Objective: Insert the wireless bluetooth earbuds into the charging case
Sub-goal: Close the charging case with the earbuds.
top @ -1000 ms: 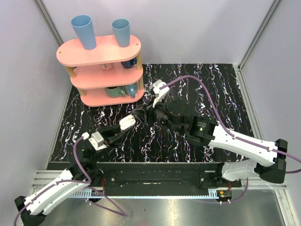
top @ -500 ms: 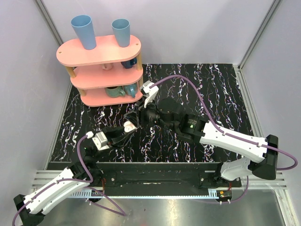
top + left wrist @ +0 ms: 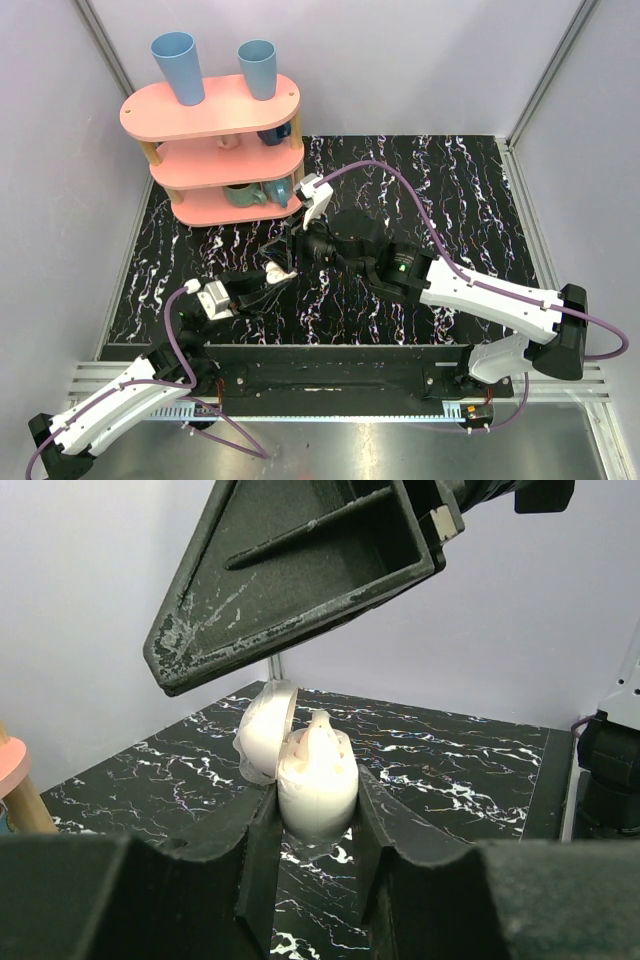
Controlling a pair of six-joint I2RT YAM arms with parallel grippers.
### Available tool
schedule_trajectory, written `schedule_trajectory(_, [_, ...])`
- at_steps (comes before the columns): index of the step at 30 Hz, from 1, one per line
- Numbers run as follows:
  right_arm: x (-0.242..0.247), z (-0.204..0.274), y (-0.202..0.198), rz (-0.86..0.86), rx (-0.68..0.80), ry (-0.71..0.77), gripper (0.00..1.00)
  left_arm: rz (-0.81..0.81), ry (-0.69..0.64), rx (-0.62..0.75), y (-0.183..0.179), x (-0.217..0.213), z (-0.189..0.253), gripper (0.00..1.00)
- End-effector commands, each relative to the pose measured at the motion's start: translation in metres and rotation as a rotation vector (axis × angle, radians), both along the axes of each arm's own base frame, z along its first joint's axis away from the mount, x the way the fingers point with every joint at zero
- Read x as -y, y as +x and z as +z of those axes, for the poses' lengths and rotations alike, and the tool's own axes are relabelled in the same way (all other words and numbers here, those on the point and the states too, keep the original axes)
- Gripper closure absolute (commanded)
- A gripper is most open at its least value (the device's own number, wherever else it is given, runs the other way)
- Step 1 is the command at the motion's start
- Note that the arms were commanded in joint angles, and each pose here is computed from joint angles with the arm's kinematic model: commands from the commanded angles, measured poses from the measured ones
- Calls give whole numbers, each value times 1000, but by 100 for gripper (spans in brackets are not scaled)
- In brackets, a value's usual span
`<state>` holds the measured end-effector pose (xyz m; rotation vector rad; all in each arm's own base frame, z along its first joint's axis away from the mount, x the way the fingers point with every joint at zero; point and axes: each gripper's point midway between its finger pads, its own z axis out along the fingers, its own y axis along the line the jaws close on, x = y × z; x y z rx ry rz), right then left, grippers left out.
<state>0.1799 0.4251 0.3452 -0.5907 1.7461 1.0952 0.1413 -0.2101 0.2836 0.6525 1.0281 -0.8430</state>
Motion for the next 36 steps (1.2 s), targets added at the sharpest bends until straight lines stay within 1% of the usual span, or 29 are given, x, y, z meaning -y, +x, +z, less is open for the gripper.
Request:
schedule_trajectory(1, [-1, 25, -1, 15, 7, 61, 56, -38, -66, 61, -12, -3, 34, 100])
schedule_trajectory(17, [1, 8, -7, 36, -30, 30, 56, -38, -65, 69, -12, -3, 36, 100])
schedule_trajectory(23, [6, 2, -14, 55, -51, 29, 56, -18, -74, 71, -8, -4, 34, 100])
schedule_trajectory(28, [10, -2, -13, 39, -60, 16, 56, -1, -80, 72, -5, -6, 34, 100])
schedule_trajectory(36, [12, -16, -22, 59, -112, 6, 56, 37, -98, 80, -2, -13, 38, 100])
